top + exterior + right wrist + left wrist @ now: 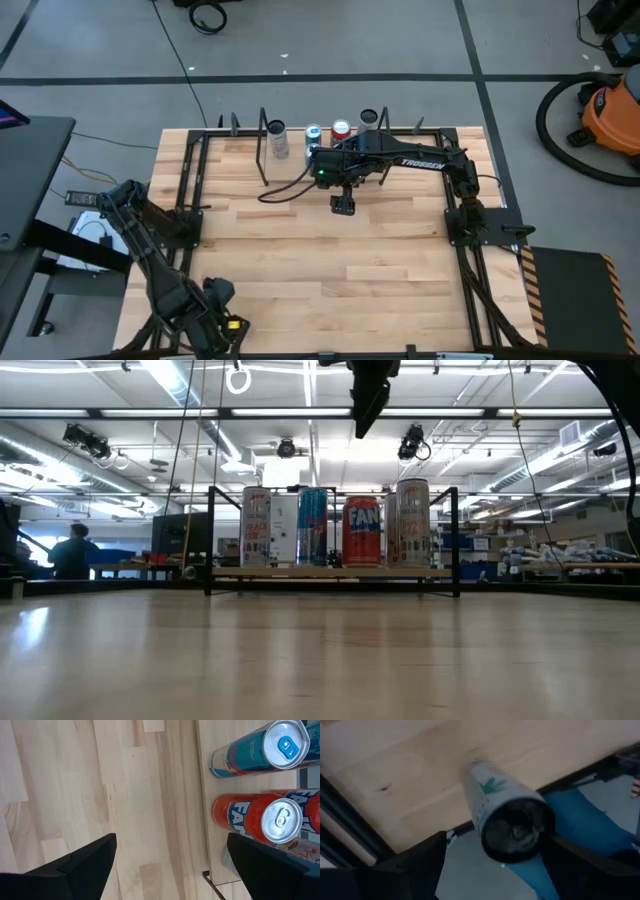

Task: Place canned beverage on shelf
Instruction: Put the white pink soda can on the shelf aligned with the other white pink soda can

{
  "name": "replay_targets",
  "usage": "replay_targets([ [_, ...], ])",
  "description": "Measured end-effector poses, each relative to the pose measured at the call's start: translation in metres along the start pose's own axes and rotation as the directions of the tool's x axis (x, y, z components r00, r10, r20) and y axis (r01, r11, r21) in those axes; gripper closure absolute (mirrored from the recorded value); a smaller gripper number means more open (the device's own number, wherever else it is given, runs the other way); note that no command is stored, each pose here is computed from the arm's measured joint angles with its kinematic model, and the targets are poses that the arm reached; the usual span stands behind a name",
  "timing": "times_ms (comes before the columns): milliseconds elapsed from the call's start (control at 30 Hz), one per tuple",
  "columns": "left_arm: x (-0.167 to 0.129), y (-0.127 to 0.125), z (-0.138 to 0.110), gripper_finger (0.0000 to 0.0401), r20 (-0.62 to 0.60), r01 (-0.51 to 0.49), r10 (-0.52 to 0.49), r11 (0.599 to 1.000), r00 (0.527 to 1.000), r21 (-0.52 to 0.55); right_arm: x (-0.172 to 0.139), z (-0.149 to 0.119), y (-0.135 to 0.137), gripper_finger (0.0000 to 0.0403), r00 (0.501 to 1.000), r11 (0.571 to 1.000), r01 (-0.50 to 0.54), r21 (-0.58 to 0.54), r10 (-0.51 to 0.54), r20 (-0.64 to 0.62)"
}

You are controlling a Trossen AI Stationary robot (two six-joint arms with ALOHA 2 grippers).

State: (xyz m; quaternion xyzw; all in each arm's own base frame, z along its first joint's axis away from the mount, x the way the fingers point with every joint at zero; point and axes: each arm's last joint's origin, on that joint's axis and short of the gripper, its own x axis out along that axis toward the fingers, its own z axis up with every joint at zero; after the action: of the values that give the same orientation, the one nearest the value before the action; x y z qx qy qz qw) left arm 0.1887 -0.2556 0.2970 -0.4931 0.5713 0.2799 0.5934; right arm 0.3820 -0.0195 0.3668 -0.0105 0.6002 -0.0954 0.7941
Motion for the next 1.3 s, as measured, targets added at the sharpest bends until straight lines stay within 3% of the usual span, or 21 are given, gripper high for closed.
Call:
replay_targets([
  [367, 0.001, -0.010, 0.004, 0.0086, -0.010, 0.073, -0.073, 0.997, 0.997, -0.006, 0.000, 0.000, 0.000, 0.0013, 1.000, 1.000, 0.000, -0.011, 0.000, -0.002],
  [900, 0.025, -0.014, 0.001, 0.0086, 0.012, 0.006, -0.006, 1.000, 1.000, 0.000, 0.000, 0.000, 0.000, 0.0013, 1.000, 1.000, 0.000, -0.011, 0.000, -0.001],
  [1300, 0.048, -0.018, 0.000, 0.0086, 0.031, -0.064, 0.061, 0.993, 0.998, 0.096, 0.000, 0.000, 0.000, 0.0013, 1.000, 1.000, 0.000, -0.012, 0.000, -0.003],
])
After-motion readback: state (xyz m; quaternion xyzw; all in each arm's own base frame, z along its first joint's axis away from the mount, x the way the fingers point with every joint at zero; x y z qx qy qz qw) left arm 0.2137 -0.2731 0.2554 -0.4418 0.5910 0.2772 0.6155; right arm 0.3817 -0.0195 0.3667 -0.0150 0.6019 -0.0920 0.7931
